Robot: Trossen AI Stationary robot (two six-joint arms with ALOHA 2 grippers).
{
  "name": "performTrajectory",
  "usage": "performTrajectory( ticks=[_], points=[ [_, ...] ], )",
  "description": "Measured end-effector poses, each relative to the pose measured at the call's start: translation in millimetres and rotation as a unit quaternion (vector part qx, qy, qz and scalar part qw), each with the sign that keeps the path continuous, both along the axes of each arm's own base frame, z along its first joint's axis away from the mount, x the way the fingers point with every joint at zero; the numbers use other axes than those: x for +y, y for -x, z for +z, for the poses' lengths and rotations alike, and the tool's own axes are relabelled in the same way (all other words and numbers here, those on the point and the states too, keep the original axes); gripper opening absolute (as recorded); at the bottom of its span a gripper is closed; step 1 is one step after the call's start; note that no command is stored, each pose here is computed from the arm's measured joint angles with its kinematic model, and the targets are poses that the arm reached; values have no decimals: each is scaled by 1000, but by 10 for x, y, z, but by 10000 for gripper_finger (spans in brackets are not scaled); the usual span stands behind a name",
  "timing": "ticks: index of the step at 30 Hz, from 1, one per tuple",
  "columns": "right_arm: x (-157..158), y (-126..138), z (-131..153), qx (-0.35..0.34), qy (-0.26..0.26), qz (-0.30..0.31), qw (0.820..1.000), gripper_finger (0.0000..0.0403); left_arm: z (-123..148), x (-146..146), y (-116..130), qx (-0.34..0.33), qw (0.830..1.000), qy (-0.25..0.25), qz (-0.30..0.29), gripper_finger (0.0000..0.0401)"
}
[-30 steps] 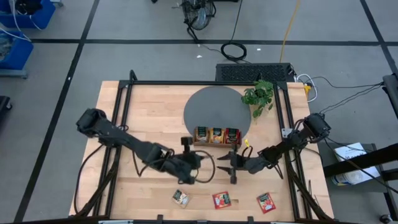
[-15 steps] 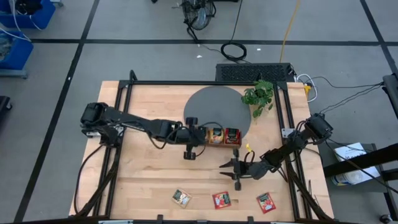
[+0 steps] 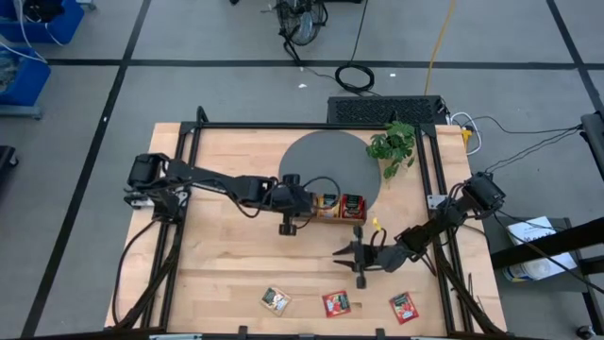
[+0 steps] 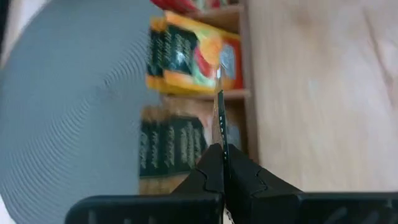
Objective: Pick & Place Tea
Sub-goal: Put the top brown tea bag into the left wooden organizer
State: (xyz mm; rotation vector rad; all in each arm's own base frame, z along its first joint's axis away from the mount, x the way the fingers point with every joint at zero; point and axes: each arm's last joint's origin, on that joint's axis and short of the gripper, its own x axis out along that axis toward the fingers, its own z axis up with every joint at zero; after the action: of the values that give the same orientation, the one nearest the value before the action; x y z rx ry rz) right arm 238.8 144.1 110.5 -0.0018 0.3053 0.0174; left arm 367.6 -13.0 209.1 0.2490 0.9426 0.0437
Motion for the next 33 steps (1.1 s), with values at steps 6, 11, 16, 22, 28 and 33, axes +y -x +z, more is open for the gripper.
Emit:
performTrajectory(
  ticks=[6, 11, 16, 22, 28, 33],
  points=[
    [-2, -1, 0, 0, -1, -1, 1000, 73, -176, 12, -58, 23, 1000, 1, 1, 2],
    [-2, -2, 1, -1, -1, -1, 1000, 73, -268, 24, -84, 34, 999, 6, 1, 8],
    [-2, -2, 2, -1, -1, -1, 1000, 73, -255, 27, -79, 33, 999, 10, 3, 28],
    [-1, -3, 6, -3, -3, -1, 1000, 73, -236, -21, -68, 33, 999, 10, -3, 87],
    [0, -3, 7, -3, -3, 0, 1000, 73, -233, -11, -71, 29, 1000, 3, 10, 162],
    [0, -3, 7, -3, -3, 0, 1000, 73, -197, 57, -84, 21, 997, -49, 56, 207]
  ],
)
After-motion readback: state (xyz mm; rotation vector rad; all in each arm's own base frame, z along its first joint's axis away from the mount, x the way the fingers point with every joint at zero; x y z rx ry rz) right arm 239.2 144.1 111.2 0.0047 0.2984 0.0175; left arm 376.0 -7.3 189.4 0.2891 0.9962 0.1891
